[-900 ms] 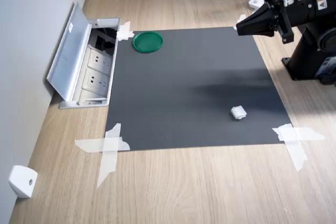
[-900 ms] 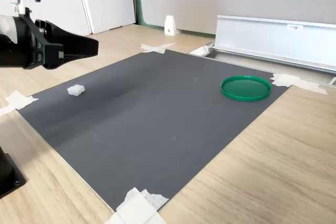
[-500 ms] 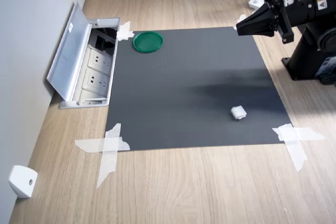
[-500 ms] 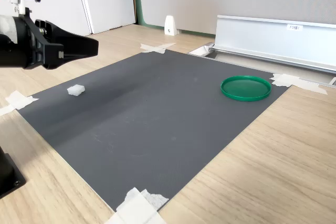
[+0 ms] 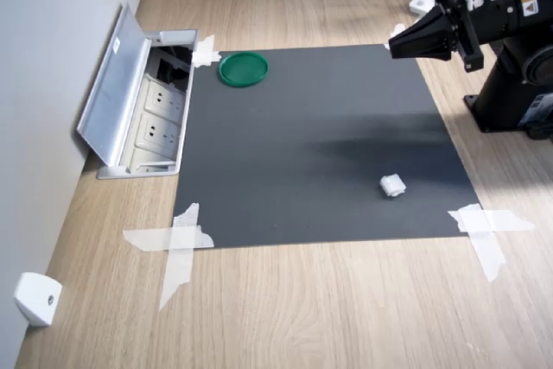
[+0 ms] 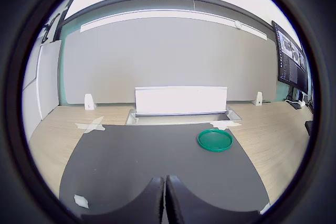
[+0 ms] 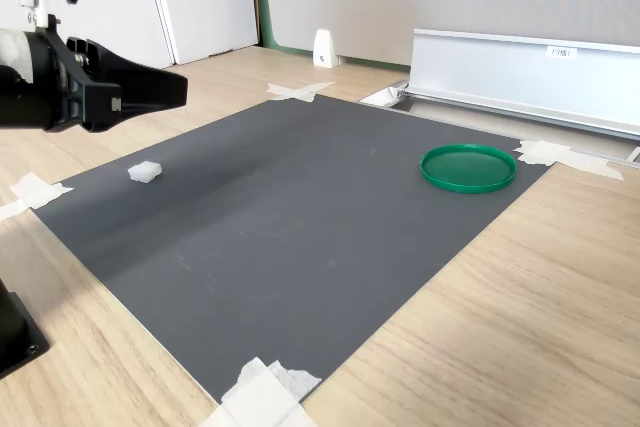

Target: Grasp a white terminal and put it on the green lid.

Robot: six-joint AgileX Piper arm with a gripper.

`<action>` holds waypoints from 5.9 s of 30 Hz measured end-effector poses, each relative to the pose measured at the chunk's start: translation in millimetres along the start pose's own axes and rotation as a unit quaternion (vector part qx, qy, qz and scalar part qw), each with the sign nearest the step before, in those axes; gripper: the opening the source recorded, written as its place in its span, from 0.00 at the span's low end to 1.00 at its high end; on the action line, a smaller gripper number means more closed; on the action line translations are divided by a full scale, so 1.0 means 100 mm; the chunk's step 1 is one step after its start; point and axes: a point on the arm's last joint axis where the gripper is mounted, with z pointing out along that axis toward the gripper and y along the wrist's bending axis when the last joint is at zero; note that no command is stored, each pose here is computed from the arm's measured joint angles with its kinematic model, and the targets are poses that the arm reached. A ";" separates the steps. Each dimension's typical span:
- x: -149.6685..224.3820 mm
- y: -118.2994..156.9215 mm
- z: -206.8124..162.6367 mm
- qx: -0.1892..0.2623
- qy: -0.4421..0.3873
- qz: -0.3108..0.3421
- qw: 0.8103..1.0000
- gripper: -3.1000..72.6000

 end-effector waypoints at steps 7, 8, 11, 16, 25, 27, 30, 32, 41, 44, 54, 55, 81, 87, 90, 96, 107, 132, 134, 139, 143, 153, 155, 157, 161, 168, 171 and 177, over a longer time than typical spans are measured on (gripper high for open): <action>-0.42 0.01 0.11 0.001 0.032 0.000 1.000 0.03; -0.51 0.01 0.15 0.001 0.036 0.000 0.999 0.03; -0.80 0.02 0.29 0.001 0.053 0.000 0.999 0.03; -1.15 0.03 0.57 0.000 0.111 0.004 0.994 0.03; -1.26 0.10 0.82 -0.072 0.222 -0.158 0.959 0.03; -1.20 0.15 0.82 -0.119 0.250 -0.206 0.939 0.03; -1.11 0.23 0.76 -0.201 0.281 -0.271 0.898 0.03; -1.07 0.27 0.70 -0.256 0.292 -0.314 0.866 0.03; -0.99 0.32 0.55 -0.361 0.320 -0.389 0.785 0.03; -1.04 0.30 0.53 -0.361 0.318 -0.416 0.772 0.08; -1.36 0.35 0.64 -0.346 0.308 -0.485 0.742 0.50; -1.36 0.38 0.67 -0.341 0.320 -0.485 0.739 0.55; -0.89 1.32 1.07 -0.484 0.244 -0.659 0.522 0.71; -0.75 1.36 1.12 -0.498 0.276 -0.637 0.520 0.71; -0.62 1.33 1.15 -0.485 0.265 -0.650 0.522 0.71; -0.35 1.27 1.15 -0.482 0.248 -0.671 0.505 0.71; -0.12 1.37 1.35 -0.484 0.250 -0.670 0.505 0.71; 0.01 1.39 1.40 -0.473 0.303 -0.633 0.533 0.71; 0.02 1.38 1.41 -0.472 0.305 -0.634 0.531 0.71; 0.02 1.38 1.43 -0.469 0.298 -0.642 0.528 0.65; 0.02 1.39 1.44 -0.467 0.295 -0.643 0.530 0.47; 0.02 1.39 1.44 -0.466 0.297 -0.640 0.534 0.39; -0.01 1.40 1.44 -0.463 0.302 -0.635 0.540 0.39; -0.06 1.42 1.46 -0.461 0.313 -0.626 0.545 0.39; -0.31 1.43 1.56 -0.450 0.344 -0.590 0.575 0.39; -0.98 0.94 2.02 -0.378 0.362 -0.510 0.683 0.39; -1.22 0.61 2.20 -0.333 0.359 -0.492 0.720 0.39; -1.45 -0.06 2.46 -0.248 0.383 -0.442 0.772 0.39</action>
